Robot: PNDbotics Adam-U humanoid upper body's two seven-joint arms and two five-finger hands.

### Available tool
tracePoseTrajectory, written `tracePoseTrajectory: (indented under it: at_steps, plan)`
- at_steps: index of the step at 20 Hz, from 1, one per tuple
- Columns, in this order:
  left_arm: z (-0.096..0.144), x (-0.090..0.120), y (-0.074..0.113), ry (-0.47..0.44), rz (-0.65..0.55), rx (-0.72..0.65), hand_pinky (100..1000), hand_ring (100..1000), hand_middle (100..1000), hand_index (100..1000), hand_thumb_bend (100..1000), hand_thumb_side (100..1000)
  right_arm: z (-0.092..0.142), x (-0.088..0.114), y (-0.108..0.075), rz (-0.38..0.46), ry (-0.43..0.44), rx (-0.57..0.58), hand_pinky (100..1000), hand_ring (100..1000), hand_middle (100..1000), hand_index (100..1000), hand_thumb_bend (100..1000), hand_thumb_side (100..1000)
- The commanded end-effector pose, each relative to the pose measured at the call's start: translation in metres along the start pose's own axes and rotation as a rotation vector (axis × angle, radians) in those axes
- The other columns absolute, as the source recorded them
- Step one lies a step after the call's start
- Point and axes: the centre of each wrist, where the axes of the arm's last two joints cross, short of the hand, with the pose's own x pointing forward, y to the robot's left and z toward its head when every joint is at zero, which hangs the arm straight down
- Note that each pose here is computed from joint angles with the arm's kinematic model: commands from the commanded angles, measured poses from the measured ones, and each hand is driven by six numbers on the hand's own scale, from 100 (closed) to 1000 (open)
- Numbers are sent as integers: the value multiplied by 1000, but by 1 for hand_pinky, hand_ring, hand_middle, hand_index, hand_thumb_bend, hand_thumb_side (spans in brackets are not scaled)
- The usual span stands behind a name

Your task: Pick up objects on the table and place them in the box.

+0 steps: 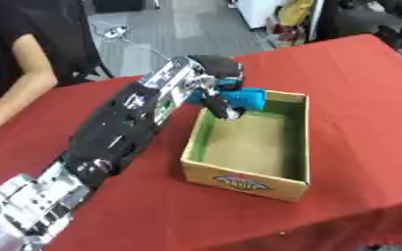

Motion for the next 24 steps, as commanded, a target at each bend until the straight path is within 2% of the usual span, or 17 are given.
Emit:
tracePoseTrajectory:
  at_steps: [1,2,4,5,6,8,9,10,12,13,14,17,20,24]
  plan:
    - [2,-1,8,5,-35,25,404,179,206,246,100,390,-9,8,-2,2,-39,1,599,802,821,992,420,1000]
    - [2,-1,8,3,-46,18,463,295,311,318,100,336,-9,8,-2,3,-39,2,599,802,821,992,422,1000]
    - [2,0,8,-1,-70,4,519,408,403,391,100,311,-9,8,-2,3,-39,2,599,802,820,992,424,1000]
    - [2,1,8,-4,-82,-4,509,389,391,376,100,315,-9,8,-2,3,-39,3,599,802,820,992,423,1000]
    - [3,1,8,-5,-92,-11,562,484,477,452,190,307,-9,8,-2,3,-39,3,598,802,820,992,429,1000]
    - [3,1,8,-7,-112,-26,596,537,538,496,323,310,-9,8,-2,3,-38,5,598,802,820,992,429,1000]
    - [3,0,8,-7,-120,-35,609,557,561,510,352,312,-9,8,-2,4,-38,5,598,802,820,992,429,1000]
    - [3,0,7,-8,-125,-45,641,604,612,575,475,317,-8,8,-2,3,-38,5,598,802,820,992,428,1000]
    - [3,0,6,-11,-132,-68,681,654,667,635,655,355,-8,8,-2,3,-38,5,598,802,820,992,429,1000]
    - [3,0,6,-14,-134,-77,687,661,677,649,678,362,-8,8,-2,4,-38,5,598,802,820,992,429,1000]
    - [3,-1,6,-17,-135,-83,708,686,697,669,808,396,-8,8,-2,4,-38,5,598,801,820,992,428,1000]
    - [4,-1,7,-24,-137,-92,728,707,717,675,953,431,-8,8,-2,3,-38,5,598,801,820,991,429,1000]
    - [5,-1,8,-24,-135,-95,736,714,722,679,1000,439,-8,8,-2,3,-38,6,598,801,820,991,429,1000]
    - [5,-1,8,-19,-130,-98,746,723,726,679,1000,443,-8,8,-2,4,-38,5,598,801,819,991,429,1000]
